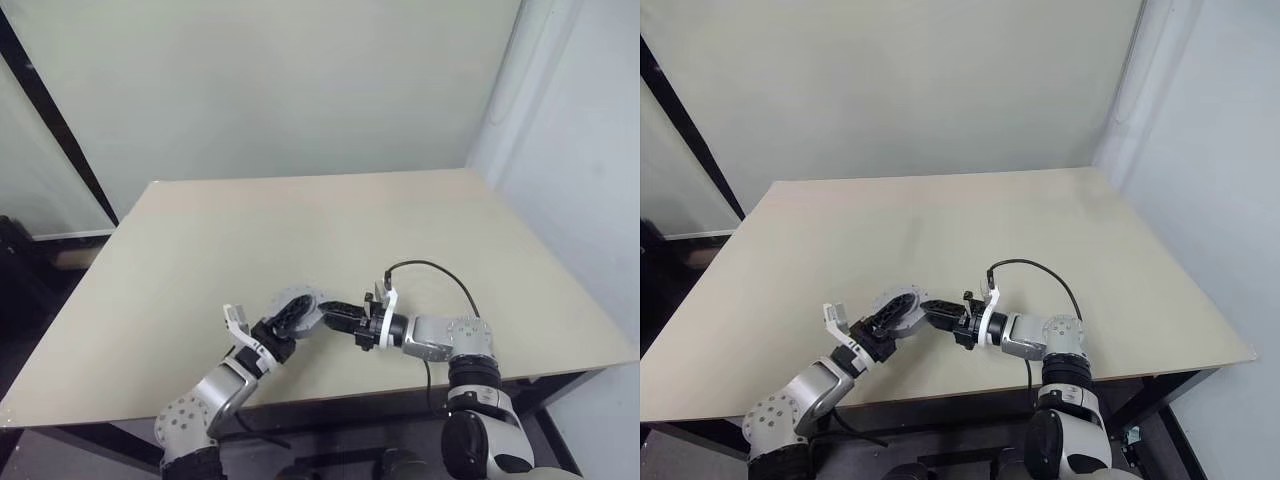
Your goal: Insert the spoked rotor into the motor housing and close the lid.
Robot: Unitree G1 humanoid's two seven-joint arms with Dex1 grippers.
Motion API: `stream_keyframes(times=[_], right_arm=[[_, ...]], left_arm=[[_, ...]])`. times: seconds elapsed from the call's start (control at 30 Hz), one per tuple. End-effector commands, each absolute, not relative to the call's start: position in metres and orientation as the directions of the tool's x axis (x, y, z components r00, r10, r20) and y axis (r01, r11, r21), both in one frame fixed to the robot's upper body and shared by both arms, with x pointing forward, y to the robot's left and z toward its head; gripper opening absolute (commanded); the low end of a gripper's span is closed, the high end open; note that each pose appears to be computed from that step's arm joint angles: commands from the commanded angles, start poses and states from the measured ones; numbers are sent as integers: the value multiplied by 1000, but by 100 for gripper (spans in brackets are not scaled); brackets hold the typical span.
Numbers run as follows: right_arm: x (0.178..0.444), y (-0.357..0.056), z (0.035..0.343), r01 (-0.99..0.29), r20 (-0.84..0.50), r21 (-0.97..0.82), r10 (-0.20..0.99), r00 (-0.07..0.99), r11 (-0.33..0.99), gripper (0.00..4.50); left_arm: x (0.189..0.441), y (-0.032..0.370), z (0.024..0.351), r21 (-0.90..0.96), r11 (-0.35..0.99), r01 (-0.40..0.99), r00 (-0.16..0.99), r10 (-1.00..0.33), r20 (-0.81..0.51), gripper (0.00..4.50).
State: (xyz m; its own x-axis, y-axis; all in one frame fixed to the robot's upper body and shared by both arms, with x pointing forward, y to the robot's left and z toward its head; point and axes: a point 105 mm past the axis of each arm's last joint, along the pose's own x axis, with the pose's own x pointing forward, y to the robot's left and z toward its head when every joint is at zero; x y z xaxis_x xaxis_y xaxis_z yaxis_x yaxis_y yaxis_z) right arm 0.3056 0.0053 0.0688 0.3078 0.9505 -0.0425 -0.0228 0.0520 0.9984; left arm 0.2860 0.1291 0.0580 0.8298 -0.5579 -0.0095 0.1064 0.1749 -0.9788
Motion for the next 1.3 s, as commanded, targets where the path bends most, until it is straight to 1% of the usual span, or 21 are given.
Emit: stream_keyframes(times=[0.03, 0.13, 0.2, 0.27, 0.3, 0.33, 0.43, 0.5, 0.53, 0.57, 0.63, 0.7, 0.77, 0.87, 0.97, 1.03, 1.1, 1.3], right_arm=[[307, 27, 96, -92, 67, 995, 952, 299, -41, 121], [314, 26, 92, -130, 34, 991, 933, 359, 14, 121], [313, 26, 93, -160, 41, 987, 933, 357, 18, 121], [308, 27, 98, -196, 78, 980, 943, 324, -14, 196], [306, 27, 101, -214, 96, 976, 945, 312, -29, 218], [306, 27, 102, -221, 96, 975, 943, 318, -25, 250], [311, 26, 100, -230, 82, 973, 931, 355, 1, 359], [318, 22, 96, -233, 50, 971, 915, 401, 49, 433], [322, 21, 94, -224, 40, 973, 906, 422, 61, 450], [324, 19, 94, -228, 40, 971, 900, 434, 67, 450], [327, 16, 98, -276, 49, 957, 887, 459, 90, 450], [330, 14, 101, -387, 36, 905, 876, 481, 176, 450], [331, 13, 103, -510, 20, 816, 868, 496, 272, 450], [328, 14, 104, -705, 3, 592, 873, 488, 392, 450], [321, 17, 100, -844, -47, 312, 895, 444, 436, 450], [318, 19, 97, -887, -76, 177, 905, 419, 426, 450], [317, 23, 96, -908, -92, 92, 911, 402, 409, 450], [313, 29, 90, -926, -123, 11, 920, 373, 377, 450]], left_arm=[[286, 129, 60, -973, 206, 107, 827, -561, -28, 233], [287, 127, 61, -973, 207, 104, 829, -558, -30, 230], [287, 127, 61, -973, 207, 103, 832, -554, -29, 230], [288, 127, 61, -973, 206, 106, 838, -546, -24, 230], [289, 128, 62, -973, 206, 106, 840, -542, -23, 226], [290, 128, 62, -973, 206, 107, 842, -539, -22, 213], [292, 130, 64, -971, 210, 112, 850, -526, -15, 206], [294, 133, 66, -968, 219, 119, 860, -511, -10, 205], [296, 135, 67, -966, 226, 126, 867, -499, -4, 205], [298, 138, 69, -963, 237, 129, 875, -484, -2, 205], [302, 146, 73, -952, 274, 136, 895, -447, 0, 205], [308, 158, 78, -930, 341, 137, 919, -394, -9, 205], [313, 168, 79, -886, 446, 128, 934, -354, -43, 205], [320, 185, 76, -772, 629, 93, 952, -282, -116, 205], [330, 209, 71, -631, 776, 10, 969, -163, -187, 205], [336, 224, 67, -553, 832, -45, 972, -91, -216, 205], [342, 235, 67, -509, 858, -76, 974, -46, -222, 205], [357, 248, 63, -437, 894, -101, 974, 0, -225, 205]])
